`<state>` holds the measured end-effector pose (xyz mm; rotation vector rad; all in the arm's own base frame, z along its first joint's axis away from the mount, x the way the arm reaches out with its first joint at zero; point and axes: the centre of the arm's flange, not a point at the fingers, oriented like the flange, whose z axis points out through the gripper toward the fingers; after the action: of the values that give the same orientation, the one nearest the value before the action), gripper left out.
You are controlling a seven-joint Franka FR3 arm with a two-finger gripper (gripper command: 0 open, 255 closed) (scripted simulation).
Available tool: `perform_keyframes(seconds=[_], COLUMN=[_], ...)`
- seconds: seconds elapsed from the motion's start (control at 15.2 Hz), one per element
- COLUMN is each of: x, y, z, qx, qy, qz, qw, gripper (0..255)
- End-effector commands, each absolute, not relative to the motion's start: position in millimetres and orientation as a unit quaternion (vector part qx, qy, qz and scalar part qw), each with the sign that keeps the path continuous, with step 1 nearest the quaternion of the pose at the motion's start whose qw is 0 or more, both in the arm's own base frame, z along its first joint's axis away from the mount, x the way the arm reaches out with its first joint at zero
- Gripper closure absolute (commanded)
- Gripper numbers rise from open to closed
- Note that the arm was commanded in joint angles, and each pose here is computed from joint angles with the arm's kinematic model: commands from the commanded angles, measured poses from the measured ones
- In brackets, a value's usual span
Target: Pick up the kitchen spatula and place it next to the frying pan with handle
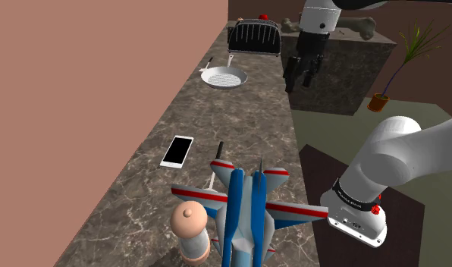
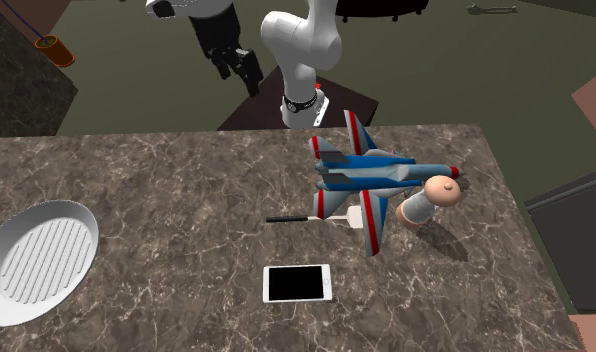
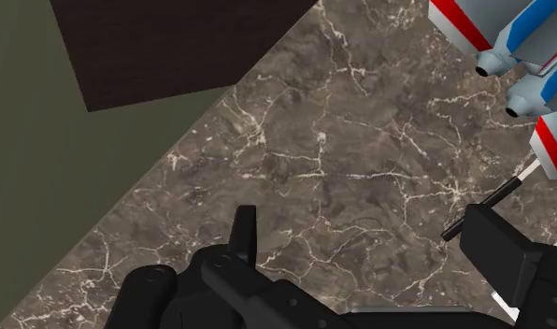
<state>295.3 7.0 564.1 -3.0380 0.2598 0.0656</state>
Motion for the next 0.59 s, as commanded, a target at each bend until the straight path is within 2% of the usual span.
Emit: perform_keyframes(seconds=[0.0,0.53], x=[295,292], y=[7,104], z=[564,510], qx=[-0.995,-0.977], qy=[0.085,0.210], qz=[0.021,-0.009], qw=[0.046,0.026], gripper=[0,0])
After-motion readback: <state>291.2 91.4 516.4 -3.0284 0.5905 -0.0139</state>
